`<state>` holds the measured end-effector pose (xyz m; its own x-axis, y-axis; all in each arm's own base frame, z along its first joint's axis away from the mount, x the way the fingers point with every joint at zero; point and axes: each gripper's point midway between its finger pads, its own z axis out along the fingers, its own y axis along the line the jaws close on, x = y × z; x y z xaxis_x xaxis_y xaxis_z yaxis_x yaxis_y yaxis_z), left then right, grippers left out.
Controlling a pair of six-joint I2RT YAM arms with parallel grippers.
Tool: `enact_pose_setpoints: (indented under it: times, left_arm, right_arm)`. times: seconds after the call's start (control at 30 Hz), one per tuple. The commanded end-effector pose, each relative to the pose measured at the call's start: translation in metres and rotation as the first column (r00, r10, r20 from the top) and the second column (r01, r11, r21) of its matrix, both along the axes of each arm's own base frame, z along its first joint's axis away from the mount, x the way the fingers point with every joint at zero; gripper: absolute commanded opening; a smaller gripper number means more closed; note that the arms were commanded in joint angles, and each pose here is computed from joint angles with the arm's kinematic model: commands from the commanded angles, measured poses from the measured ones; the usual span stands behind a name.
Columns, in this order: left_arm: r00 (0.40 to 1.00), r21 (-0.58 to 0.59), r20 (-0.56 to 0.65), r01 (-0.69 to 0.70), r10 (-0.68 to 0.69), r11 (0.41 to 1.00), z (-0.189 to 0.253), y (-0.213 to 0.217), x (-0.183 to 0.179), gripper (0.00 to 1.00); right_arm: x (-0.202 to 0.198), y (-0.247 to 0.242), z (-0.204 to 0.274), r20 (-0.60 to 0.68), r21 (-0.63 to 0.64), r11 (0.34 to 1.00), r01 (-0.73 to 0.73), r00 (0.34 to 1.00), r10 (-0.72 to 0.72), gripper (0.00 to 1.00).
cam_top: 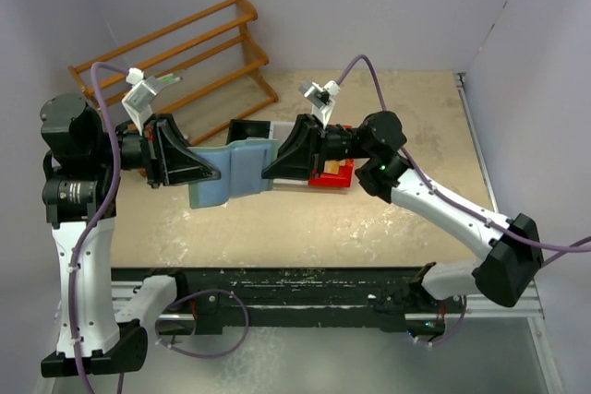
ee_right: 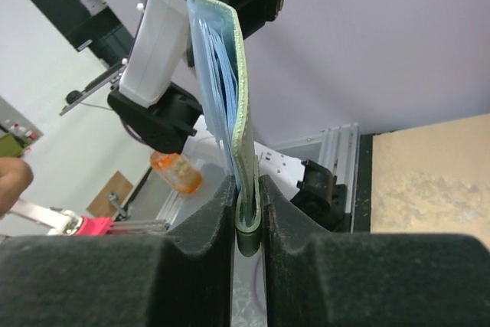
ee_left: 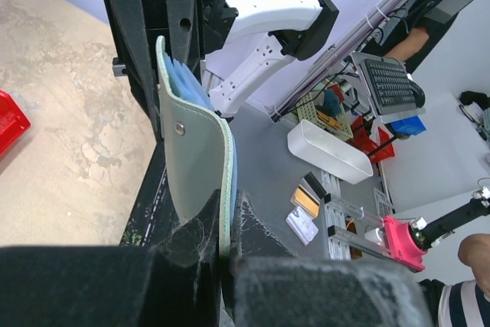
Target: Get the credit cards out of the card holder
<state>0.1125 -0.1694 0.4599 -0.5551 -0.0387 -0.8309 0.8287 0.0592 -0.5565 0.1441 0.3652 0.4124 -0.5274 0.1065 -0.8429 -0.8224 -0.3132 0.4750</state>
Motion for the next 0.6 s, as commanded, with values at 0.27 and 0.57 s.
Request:
enact_pose_setpoints:
  times: [0.27,0.57]
  left_arm:
    - [0.988,-0.004,0.018,0.154,-0.154,0.988,0.003,0.004,-0.026,0.0]
    - [0.99,-0.004,0.016,0.144,-0.144,0.99,-0.001,0.004,-0.021,0.0]
  right_arm:
    - [-0.03,-0.009,0.052,0.135,0.161,0.987,-0.03,0.991,0.009,0.24]
    - [-0.015,-0.001,0.053,0.064,0.152,0.986,0.064,0.995,-0.074,0.25]
